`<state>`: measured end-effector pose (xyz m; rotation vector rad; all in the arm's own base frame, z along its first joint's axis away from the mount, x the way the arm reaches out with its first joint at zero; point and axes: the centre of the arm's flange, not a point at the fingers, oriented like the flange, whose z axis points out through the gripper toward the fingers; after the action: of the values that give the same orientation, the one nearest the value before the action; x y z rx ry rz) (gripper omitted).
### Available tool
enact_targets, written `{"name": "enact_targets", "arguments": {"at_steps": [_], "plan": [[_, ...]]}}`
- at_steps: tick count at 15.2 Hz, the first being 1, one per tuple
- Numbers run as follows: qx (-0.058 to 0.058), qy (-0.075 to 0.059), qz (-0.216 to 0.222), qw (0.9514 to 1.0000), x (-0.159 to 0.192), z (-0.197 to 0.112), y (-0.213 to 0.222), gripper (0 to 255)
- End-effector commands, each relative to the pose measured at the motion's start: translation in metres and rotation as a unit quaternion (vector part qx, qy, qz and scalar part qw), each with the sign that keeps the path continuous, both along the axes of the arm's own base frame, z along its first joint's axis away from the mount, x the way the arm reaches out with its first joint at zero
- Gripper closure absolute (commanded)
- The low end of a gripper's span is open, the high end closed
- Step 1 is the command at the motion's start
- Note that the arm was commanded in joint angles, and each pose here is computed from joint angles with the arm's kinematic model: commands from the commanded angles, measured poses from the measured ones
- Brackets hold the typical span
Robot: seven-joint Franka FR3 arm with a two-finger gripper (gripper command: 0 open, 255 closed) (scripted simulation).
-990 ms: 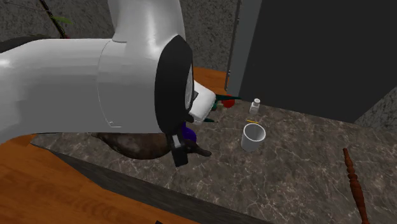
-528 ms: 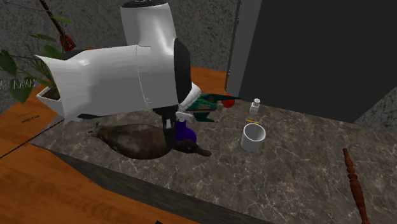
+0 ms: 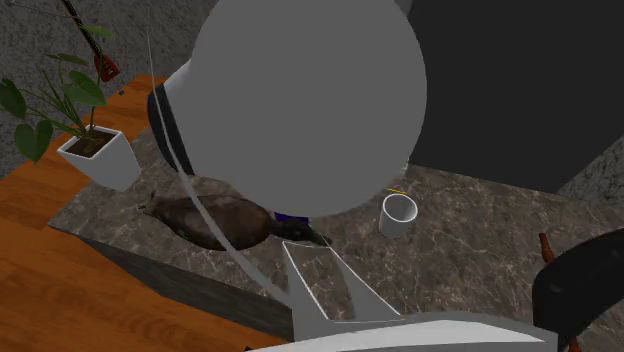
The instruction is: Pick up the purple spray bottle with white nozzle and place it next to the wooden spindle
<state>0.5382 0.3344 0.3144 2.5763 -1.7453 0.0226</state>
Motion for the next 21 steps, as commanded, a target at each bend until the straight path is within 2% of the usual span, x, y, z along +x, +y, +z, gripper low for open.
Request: {"name": "enact_targets", "arguments": {"at_steps": [1, 4, 11, 19, 20, 21], "plan": [[-0.002, -0.004, -0.027, 0.9996, 0.021, -0.012, 0.008, 0], [-0.003, -0.008, -0.063, 0.998, 0.052, -0.03, 0.018, 0], [-0.003, -0.008, -0.063, 0.998, 0.052, -0.067, 0.016, 0], [-0.003, -0.008, -0.063, 0.998, 0.052, -0.07, 0.016, 0], [-0.003, -0.008, -0.063, 0.998, 0.052, -0.07, 0.016, 255], [-0.003, -0.008, -0.063, 0.998, 0.052, -0.07, 0.016, 255]]}}
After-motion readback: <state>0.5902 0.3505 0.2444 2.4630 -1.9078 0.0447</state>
